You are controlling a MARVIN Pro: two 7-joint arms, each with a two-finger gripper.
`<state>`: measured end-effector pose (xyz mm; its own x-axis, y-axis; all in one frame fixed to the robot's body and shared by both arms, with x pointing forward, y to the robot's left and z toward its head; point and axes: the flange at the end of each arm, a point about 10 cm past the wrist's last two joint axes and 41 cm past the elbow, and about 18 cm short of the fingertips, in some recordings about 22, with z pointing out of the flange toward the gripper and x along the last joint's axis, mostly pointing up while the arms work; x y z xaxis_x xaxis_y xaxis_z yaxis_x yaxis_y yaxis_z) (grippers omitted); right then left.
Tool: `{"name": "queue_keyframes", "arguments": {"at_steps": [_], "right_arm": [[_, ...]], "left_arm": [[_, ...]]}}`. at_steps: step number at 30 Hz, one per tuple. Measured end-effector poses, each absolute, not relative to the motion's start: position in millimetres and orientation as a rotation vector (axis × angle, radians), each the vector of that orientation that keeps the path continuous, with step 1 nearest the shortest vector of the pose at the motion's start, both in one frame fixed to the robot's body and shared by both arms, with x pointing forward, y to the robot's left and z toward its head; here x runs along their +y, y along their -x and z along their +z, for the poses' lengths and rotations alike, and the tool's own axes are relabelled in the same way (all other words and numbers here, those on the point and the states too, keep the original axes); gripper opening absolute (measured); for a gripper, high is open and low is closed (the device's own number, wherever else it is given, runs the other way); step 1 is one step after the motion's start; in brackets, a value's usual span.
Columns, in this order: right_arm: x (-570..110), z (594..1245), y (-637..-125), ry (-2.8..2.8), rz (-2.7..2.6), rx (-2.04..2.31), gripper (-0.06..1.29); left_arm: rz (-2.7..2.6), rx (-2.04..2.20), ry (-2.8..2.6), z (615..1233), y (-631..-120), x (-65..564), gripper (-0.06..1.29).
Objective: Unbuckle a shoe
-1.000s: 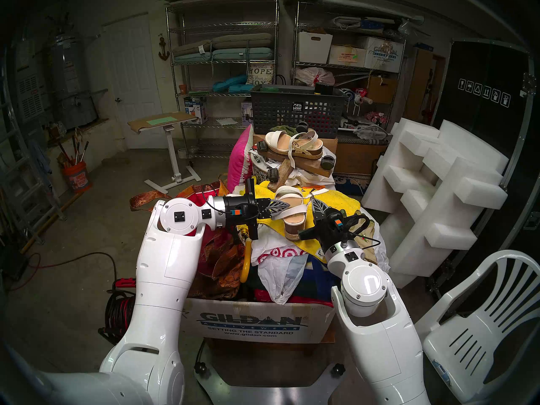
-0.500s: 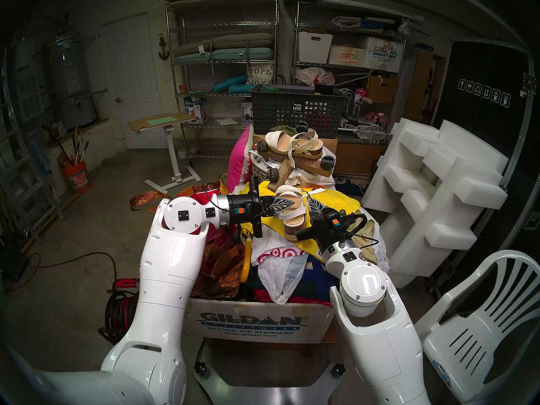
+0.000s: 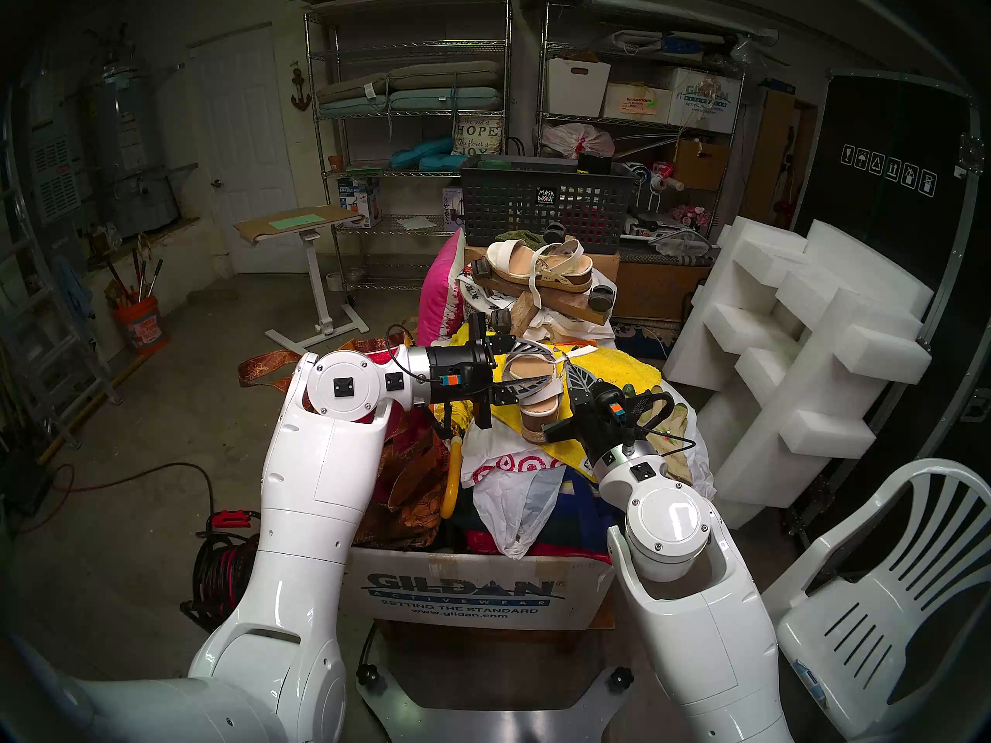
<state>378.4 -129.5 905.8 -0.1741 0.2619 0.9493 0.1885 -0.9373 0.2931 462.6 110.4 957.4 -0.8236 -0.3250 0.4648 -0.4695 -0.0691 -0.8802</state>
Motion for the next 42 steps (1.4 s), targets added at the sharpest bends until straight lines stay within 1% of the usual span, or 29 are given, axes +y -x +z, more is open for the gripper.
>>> {"name": "queue_keyframes", "arguments": {"at_steps": [1,2,4,5,7,15,16,18,23,24,25,26,27,42], "right_arm": [[-130,906,-378,-1.985,2.307,0.542,-0.03],[-130,906,-378,-1.985,2.307,0.542,-0.03],[-131,906,-378,-1.982,2.307,0.541,-0.03],[-131,907,-377,-1.982,2.307,0.540,-0.03],[-131,907,-377,-1.980,2.308,0.540,-0.03],[-133,908,-375,-1.979,2.313,0.539,-0.03],[-133,908,-374,-1.980,2.314,0.540,-0.03],[-133,909,-374,-1.980,2.315,0.541,-0.03],[-133,909,-372,-1.985,2.318,0.541,-0.03],[-133,908,-372,-1.986,2.318,0.541,-0.03],[-133,908,-372,-1.987,2.318,0.541,-0.03],[-133,908,-371,-1.987,2.319,0.541,-0.03],[-133,908,-371,-1.988,2.319,0.542,-0.03],[-133,910,-372,-1.974,2.317,0.483,-0.03]], "left_arm": [[2.043,-2.076,-0.886,956,-465,110,0.40],[2.044,-2.078,-0.886,956,-465,110,0.42],[2.047,-2.087,-0.885,954,-468,109,0.57],[2.048,-2.093,-0.884,953,-469,108,0.69],[2.048,-2.100,-0.883,952,-471,107,0.71],[2.039,-2.127,-0.867,950,-476,99,0.55],[2.038,-2.132,-0.864,950,-476,97,0.49],[2.036,-2.137,-0.862,949,-477,96,0.45],[2.036,-2.162,-0.873,943,-484,95,0.44],[2.042,-2.164,-0.876,942,-486,96,0.35],[2.046,-2.165,-0.877,942,-486,97,0.15],[2.050,-2.165,-0.878,941,-487,97,0.04],[2.058,-2.165,-0.878,941,-489,98,-0.02],[2.140,-2.123,-0.859,950,-486,103,-0.02]]}}
